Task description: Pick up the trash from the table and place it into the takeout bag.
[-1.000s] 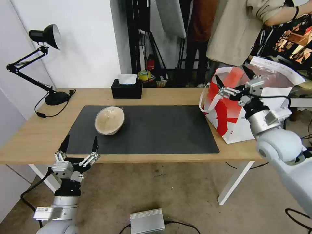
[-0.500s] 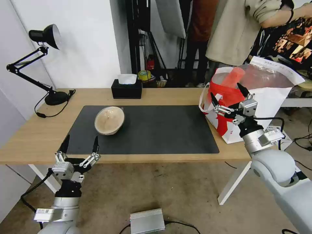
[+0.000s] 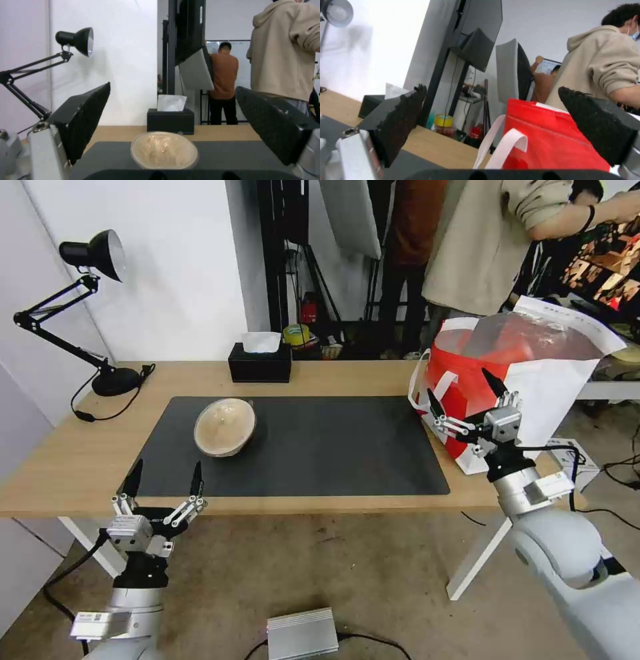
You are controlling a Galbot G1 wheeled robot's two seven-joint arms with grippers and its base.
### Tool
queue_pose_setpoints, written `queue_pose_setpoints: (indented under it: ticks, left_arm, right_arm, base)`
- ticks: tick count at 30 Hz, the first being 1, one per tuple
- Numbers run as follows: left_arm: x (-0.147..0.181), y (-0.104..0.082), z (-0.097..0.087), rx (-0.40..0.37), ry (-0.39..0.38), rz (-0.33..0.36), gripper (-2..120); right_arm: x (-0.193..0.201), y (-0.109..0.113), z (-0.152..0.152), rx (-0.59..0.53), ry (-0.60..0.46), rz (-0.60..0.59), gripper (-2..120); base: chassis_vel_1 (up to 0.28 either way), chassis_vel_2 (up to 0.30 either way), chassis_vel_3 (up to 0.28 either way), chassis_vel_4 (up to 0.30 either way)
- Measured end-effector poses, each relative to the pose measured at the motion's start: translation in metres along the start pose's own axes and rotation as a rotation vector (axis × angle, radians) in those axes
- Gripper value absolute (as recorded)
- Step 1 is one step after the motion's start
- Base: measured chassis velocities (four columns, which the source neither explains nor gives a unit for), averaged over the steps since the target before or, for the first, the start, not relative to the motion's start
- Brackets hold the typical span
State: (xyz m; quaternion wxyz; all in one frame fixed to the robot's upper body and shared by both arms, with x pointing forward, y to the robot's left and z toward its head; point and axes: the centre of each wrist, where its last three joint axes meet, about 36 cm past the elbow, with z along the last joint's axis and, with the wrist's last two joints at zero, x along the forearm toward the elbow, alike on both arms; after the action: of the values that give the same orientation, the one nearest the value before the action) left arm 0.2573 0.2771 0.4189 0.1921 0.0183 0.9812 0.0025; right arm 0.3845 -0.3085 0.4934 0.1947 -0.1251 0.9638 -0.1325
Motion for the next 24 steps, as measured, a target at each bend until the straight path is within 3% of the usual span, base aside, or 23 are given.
queue_pose_setpoints:
  ticks: [24]
  left_arm:
    - [-0.002, 0.001, -0.003, -0.006, -0.009, 0.003, 100]
  right_arm:
    - [0.031, 0.026, -0.006, -0.007, 0.033, -0.032, 100]
  base:
    - [0.0, 0.0, 0.0, 0.0]
